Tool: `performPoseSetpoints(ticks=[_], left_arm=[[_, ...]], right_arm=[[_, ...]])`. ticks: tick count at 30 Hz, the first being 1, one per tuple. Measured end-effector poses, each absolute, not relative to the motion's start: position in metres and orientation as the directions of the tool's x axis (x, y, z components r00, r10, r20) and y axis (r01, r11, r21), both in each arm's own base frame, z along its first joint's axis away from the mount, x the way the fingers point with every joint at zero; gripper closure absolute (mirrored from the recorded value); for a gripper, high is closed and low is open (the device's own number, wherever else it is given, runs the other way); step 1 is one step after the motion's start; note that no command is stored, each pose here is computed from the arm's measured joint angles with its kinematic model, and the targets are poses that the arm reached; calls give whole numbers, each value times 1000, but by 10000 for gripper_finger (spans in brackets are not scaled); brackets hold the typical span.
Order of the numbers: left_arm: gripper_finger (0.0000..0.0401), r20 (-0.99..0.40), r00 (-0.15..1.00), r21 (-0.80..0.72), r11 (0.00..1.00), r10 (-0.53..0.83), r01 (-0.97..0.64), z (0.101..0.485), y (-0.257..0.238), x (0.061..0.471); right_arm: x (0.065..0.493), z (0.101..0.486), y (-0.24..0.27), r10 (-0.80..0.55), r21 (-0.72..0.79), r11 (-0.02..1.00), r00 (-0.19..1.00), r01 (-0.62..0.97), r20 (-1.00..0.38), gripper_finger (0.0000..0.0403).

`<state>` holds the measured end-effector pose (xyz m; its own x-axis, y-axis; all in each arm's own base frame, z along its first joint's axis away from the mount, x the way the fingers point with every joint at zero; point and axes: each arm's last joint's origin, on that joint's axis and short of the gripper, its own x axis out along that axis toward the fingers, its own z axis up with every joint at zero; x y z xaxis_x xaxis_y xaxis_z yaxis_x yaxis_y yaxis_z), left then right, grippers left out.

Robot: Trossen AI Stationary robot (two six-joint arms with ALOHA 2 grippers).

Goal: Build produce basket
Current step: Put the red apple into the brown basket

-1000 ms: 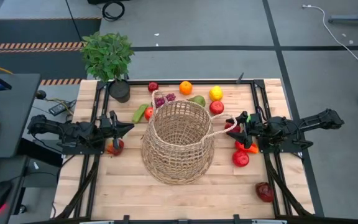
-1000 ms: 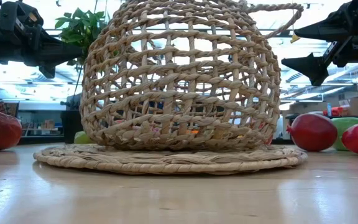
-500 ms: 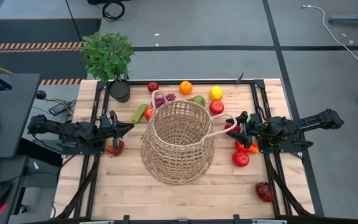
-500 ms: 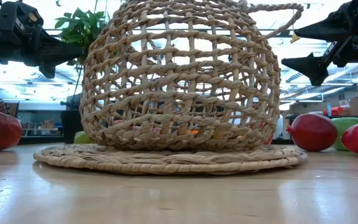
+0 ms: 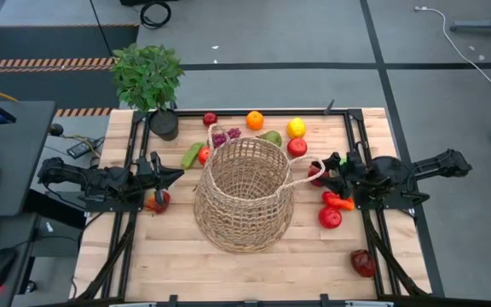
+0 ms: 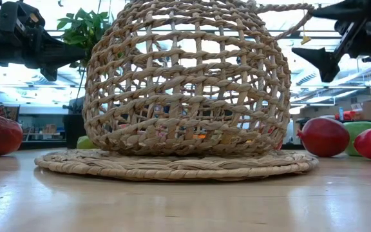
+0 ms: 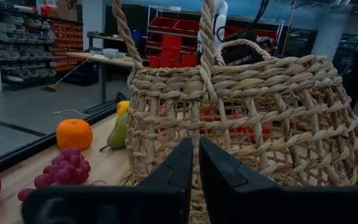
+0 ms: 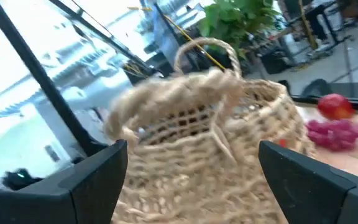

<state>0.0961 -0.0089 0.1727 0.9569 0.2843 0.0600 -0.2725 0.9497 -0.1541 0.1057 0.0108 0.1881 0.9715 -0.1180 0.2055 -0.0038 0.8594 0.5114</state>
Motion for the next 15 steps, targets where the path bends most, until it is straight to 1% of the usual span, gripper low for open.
performPoseSetpoints(ticks=[5, 8, 11, 15], left_arm=[[373, 60, 957, -154, 950, 284, -272, 173, -9, 96], [372, 60, 957, -154, 950, 285, -273, 173, -9, 96], [368, 60, 957, -154, 950, 284, -273, 173, -9, 96], [365, 60, 957, -154, 950, 284, -272, 173, -9, 96]], right_arm=[[104, 195, 11, -98, 600, 795, 957, -90, 273, 37], [104, 195, 13, -17, 606, 778, 959, -166, 284, 37], [104, 196, 16, 84, 626, 737, 954, -255, 289, 37], [103, 196, 18, 137, 667, 678, 945, -309, 299, 37]])
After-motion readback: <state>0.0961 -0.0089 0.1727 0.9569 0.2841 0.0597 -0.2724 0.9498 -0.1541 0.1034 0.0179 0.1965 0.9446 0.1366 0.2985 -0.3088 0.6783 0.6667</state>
